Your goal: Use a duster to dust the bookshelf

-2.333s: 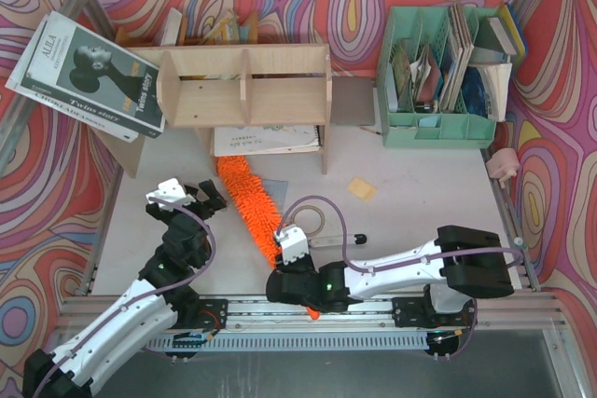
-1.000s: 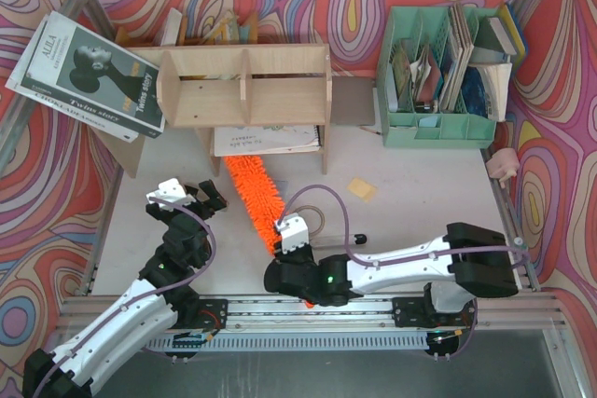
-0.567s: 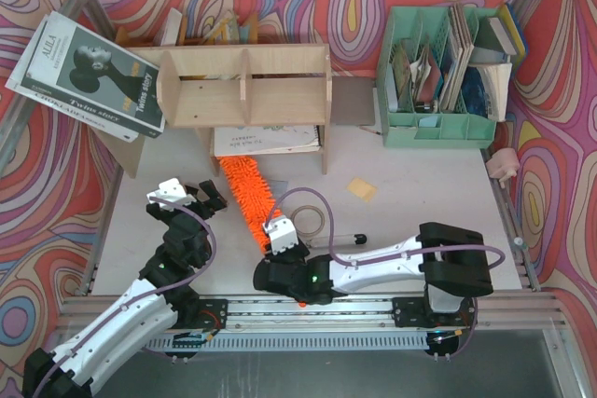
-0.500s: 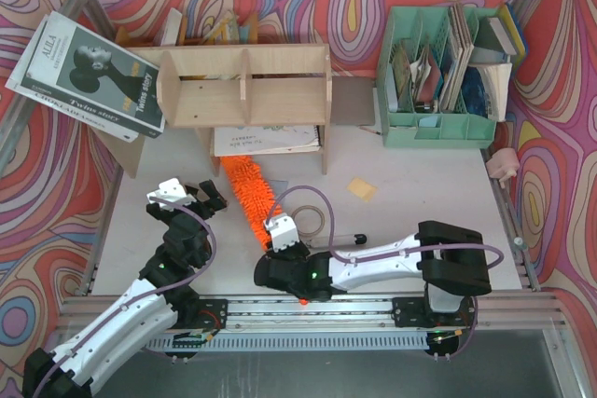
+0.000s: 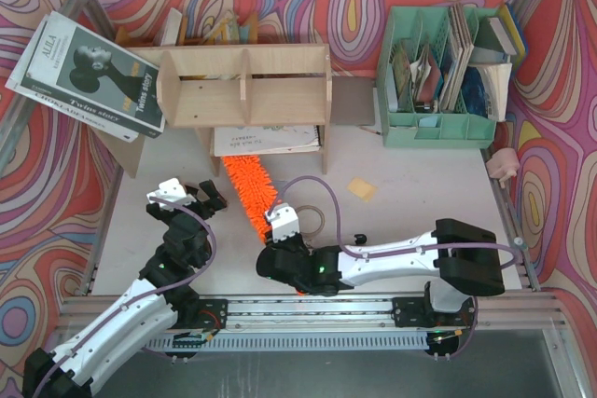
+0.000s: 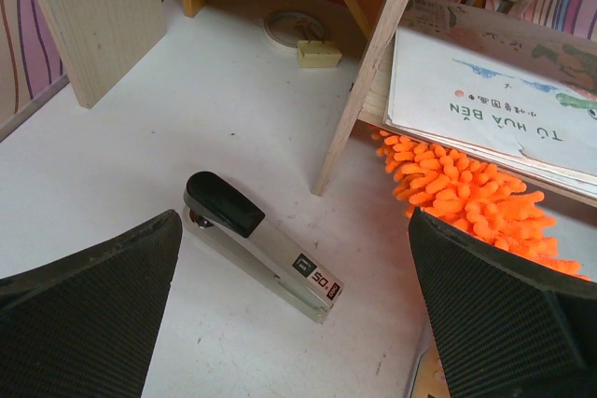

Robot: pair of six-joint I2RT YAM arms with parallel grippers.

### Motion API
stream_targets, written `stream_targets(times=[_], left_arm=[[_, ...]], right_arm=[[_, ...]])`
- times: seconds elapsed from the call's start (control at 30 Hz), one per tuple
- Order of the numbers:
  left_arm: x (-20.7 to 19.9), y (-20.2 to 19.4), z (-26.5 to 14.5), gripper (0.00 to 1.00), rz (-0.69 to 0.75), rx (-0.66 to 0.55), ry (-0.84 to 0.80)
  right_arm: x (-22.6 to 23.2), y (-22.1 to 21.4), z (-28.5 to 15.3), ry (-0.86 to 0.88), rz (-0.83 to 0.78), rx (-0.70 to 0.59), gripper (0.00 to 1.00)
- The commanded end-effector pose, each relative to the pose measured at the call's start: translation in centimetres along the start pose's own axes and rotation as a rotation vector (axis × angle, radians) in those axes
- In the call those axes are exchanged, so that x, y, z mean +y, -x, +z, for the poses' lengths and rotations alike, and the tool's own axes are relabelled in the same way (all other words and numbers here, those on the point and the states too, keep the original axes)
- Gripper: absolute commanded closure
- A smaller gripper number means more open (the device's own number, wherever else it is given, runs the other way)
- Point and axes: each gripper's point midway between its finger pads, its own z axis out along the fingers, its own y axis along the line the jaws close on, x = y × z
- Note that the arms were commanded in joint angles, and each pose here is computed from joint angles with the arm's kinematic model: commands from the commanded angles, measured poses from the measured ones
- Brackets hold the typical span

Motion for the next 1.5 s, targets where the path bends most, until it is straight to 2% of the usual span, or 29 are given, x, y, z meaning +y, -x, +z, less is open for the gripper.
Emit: stream_targets(times=[0.0,0.3,0.73,0.83,1.03,1.2,1.37,1.47], left_arm=[[0.3,0.1,0.0,0.02,-0.02,-0.013,0.015],[0.3,0.1,0.0,0.02,-0.021,-0.013,0.017],[0.3,0.1,0.0,0.02,-0.023,-0.013,0.017],[0.3,0.1,0.0,0.02,-0.023,-0.013,0.017],[0.3,0.1,0.0,0.02,-0.022,-0.012,0.016],[0.3,0.1,0.0,0.02,-0.024,-0.013,0.017],[0.3,0.1,0.0,0.02,-0.025,-0.013,0.017],[0.3,0.1,0.0,0.02,-0.024,-0.012,0.016]], right_arm=[[1.4,2.7,0.3,0.016,0.032,-0.081,1.0],[1.1,-1.3,2.3,-0.006,0.0,0.039,1.0],[0.5,4.7,0.1,0.011,0.047,-0.111,1.0],[0.4,4.3,0.4,0.0,0.031,-0.106,1.0],[1.3,0.3,2.3,0.001,-0.013,0.006,1.0],[1.5,-1.4,3.3,-0.007,-0.04,0.055,1.0],[1.4,-0.1,3.1,-0.012,-0.045,0.026,1.0],[1.3,2.4,1.9,0.003,-0.02,-0.026,1.0]])
